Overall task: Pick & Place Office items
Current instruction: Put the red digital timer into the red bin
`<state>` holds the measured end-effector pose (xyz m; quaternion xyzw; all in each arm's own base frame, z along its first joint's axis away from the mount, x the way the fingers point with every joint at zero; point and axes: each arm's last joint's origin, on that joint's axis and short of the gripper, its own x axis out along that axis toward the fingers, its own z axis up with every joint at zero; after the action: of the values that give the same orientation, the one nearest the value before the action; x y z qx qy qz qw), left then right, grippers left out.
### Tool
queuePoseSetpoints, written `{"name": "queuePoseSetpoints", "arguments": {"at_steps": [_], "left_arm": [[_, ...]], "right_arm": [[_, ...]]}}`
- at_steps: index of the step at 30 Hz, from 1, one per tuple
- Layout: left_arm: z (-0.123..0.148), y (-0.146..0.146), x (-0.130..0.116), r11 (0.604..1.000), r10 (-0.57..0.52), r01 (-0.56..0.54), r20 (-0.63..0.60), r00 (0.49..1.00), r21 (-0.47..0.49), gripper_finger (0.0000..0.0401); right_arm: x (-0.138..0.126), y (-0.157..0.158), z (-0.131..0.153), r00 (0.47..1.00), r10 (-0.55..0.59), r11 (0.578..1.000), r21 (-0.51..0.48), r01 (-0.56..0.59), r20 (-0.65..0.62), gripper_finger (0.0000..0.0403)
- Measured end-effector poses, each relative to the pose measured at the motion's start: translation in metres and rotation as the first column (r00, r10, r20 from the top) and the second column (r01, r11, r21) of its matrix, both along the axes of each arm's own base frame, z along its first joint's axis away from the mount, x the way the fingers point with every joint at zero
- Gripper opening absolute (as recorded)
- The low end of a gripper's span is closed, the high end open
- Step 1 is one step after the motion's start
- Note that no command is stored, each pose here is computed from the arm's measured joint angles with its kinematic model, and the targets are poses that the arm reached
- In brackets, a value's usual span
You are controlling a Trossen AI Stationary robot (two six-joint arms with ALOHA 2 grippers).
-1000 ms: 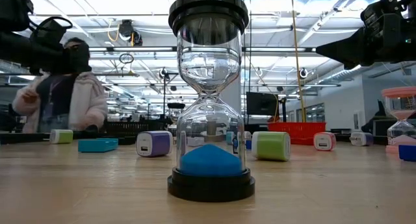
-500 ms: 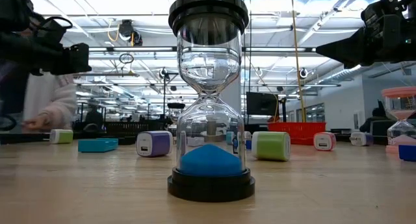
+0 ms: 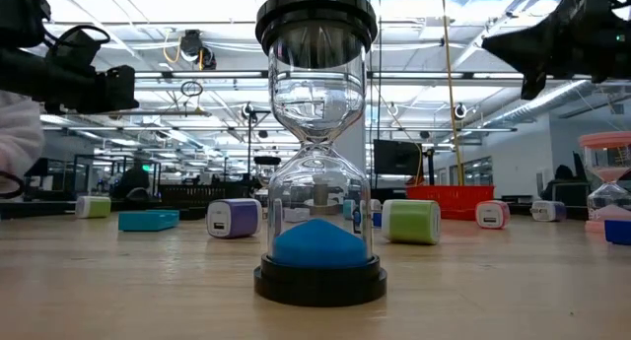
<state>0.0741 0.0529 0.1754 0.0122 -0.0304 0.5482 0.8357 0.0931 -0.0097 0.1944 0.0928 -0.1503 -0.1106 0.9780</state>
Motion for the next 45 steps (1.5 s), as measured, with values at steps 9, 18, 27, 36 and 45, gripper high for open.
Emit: {"name": "queuePoseSetpoints", "arguments": {"at_steps": [9, 18, 27, 36, 45], "left_arm": [[0.0, 0.0, 0.0, 1.0, 0.0, 0.0, 0.0, 1.0, 0.0, 0.0042], [0.0, 0.0, 0.0, 1.0, 0.0, 0.0, 0.0, 1.0, 0.0, 0.0042], [0.0, 0.0, 0.0, 1.0, 0.0, 0.0, 0.0, 1.0, 0.0, 0.0042], [0.0, 0.0, 0.0, 1.0, 0.0, 0.0, 0.0, 1.0, 0.0, 0.0042], [0.0, 0.0, 0.0, 1.0, 0.0, 0.0, -0.001, 1.0, 0.0, 0.0042]], "right_arm": [[0.014, -0.006, -0.015, 0.957, -0.167, 0.983, 0.029, 0.179, -0.238, 0.0001], [0.041, -0.008, 0.006, 0.904, -0.193, 0.961, 0.111, 0.252, -0.381, 0.0], [0.065, -0.009, 0.038, 0.746, -0.16, 0.891, 0.229, 0.391, -0.647, 0.0], [0.091, -0.01, 0.04, 0.582, -0.095, 0.793, 0.292, 0.534, -0.808, 0.0021], [0.108, -0.015, 0.018, 0.51, -0.009, 0.723, 0.347, 0.598, -0.86, 0.0095]]}}
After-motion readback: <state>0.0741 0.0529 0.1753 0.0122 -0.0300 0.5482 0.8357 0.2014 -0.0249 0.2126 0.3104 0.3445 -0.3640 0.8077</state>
